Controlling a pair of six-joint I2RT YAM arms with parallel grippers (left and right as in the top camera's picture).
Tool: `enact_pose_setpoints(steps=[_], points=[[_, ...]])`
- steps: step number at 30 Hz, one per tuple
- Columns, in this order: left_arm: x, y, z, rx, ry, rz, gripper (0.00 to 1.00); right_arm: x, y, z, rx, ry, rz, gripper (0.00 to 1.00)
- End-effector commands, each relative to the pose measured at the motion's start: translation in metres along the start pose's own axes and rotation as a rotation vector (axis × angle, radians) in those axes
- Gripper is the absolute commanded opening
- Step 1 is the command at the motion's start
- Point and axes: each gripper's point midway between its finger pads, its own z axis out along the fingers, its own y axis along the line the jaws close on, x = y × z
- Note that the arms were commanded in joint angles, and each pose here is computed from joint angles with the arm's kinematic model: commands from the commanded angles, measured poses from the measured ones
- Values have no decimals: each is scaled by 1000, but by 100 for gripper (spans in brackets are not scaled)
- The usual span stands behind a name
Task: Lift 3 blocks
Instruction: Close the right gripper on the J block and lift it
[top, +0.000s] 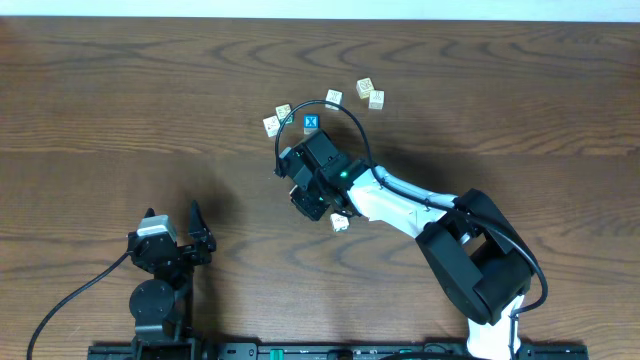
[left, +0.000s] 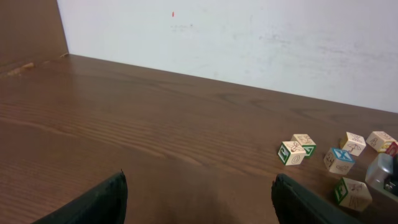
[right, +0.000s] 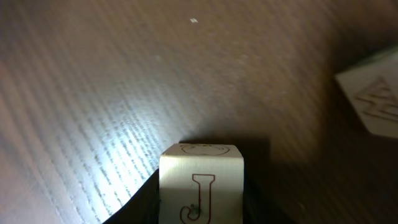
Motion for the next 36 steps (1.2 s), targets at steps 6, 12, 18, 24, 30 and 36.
enact_pose_setpoints(steps=[6,12,18,24,30,36], points=[[19,2,3,-4,44,11,75,-14,-7,-23,66,31,176,19],[19,2,3,-4,44,11,75,1,-1,-40,74,104,381,11],[19,2,3,-4,44,11,75,29,6,-45,90,221,484,1],[19,2,3,-4,44,11,75,40,20,-46,87,274,463,1],[19,2,3,-4,44,11,75,47,33,-46,82,310,438,1],[19,2,3,-4,44,11,75,47,40,-45,71,314,393,1]])
